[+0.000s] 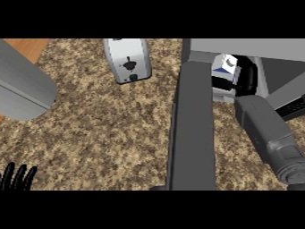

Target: Pick up the milk, place it into the microwave and close the microwave

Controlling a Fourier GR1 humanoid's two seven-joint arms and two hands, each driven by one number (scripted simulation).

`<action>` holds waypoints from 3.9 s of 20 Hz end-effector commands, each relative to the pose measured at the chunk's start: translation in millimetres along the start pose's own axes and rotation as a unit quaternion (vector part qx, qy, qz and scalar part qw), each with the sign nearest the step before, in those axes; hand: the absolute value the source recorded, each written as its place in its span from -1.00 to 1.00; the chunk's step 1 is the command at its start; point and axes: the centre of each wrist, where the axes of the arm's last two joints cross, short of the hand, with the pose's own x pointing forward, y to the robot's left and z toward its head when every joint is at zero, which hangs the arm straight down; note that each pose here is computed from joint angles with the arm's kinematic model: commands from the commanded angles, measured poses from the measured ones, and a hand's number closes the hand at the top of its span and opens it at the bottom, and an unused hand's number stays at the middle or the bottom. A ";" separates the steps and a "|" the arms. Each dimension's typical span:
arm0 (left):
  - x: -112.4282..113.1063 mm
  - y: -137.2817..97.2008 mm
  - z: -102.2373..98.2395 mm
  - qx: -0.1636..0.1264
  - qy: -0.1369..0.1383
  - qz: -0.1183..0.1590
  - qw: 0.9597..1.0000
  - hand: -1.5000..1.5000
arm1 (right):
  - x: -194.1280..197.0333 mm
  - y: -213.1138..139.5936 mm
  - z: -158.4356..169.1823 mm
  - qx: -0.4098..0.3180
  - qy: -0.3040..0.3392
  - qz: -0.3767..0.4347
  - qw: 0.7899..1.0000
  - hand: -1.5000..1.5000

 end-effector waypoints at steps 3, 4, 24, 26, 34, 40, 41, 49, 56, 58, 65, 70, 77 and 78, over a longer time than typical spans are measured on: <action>1.5 3.1 -3.5 -0.011 0.010 -0.003 1.000 -1.00 | 8.0 -8.5 -18.8 -0.062 -0.034 0.069 0.995 1.00; -8.6 1.1 -3.0 -0.011 0.005 0.006 1.000 -1.00 | 6.2 -10.4 -18.8 -0.067 -0.030 0.086 0.994 1.00; -9.1 3.8 -19.6 -0.037 0.010 -0.004 0.999 -1.00 | -29.3 -18.5 19.9 -0.025 0.041 0.270 0.962 -1.00; -12.5 3.5 -22.4 -0.036 0.016 -0.003 0.999 -1.00 | -19.0 -7.9 15.5 0.000 0.014 0.253 0.967 -1.00; -8.3 13.8 -24.2 -0.035 0.000 -0.017 0.999 -1.00 | 1.5 24.2 22.9 0.064 0.004 0.199 0.978 -1.00; -12.6 5.6 -22.5 -0.035 -0.003 -0.011 0.999 -1.00 | 13.6 32.9 17.1 0.091 0.013 0.131 0.987 -1.00; -12.2 11.3 -19.6 -0.031 0.004 -0.016 0.999 -1.00 | 12.3 36.5 23.6 0.086 0.018 0.117 0.989 -1.00; -9.8 15.1 -13.2 -0.030 -0.005 -0.015 0.999 -1.00 | 5.9 46.3 48.4 0.094 0.033 -0.029 0.995 -1.00; -5.6 7.8 -11.5 -0.027 -0.011 -0.020 0.999 -1.00 | -15.3 34.2 65.5 0.108 0.053 -0.114 0.986 -1.00; 6.5 7.4 1.6 -0.024 0.004 -0.015 1.000 -1.00 | -29.1 31.4 88.4 0.111 0.054 -0.123 0.985 -1.00; -2.5 -1.6 1.1 -0.015 0.014 -0.016 1.000 -1.00 | -36.7 35.7 115.2 0.113 0.043 -0.154 0.981 -1.00; -4.4 5.4 6.1 -0.021 0.016 -0.029 0.999 -1.00 | -62.2 15.7 148.5 0.137 0.046 -0.200 0.969 -1.00; -8.6 -3.6 -3.3 -0.055 0.048 -0.031 0.997 -1.00 | -84.2 -8.2 190.9 0.168 0.058 -0.228 0.957 -1.00; -14.8 -11.0 -4.0 -0.048 0.059 -0.039 0.996 -1.00 | -96.9 -28.3 198.4 0.158 0.052 -0.227 0.960 -1.00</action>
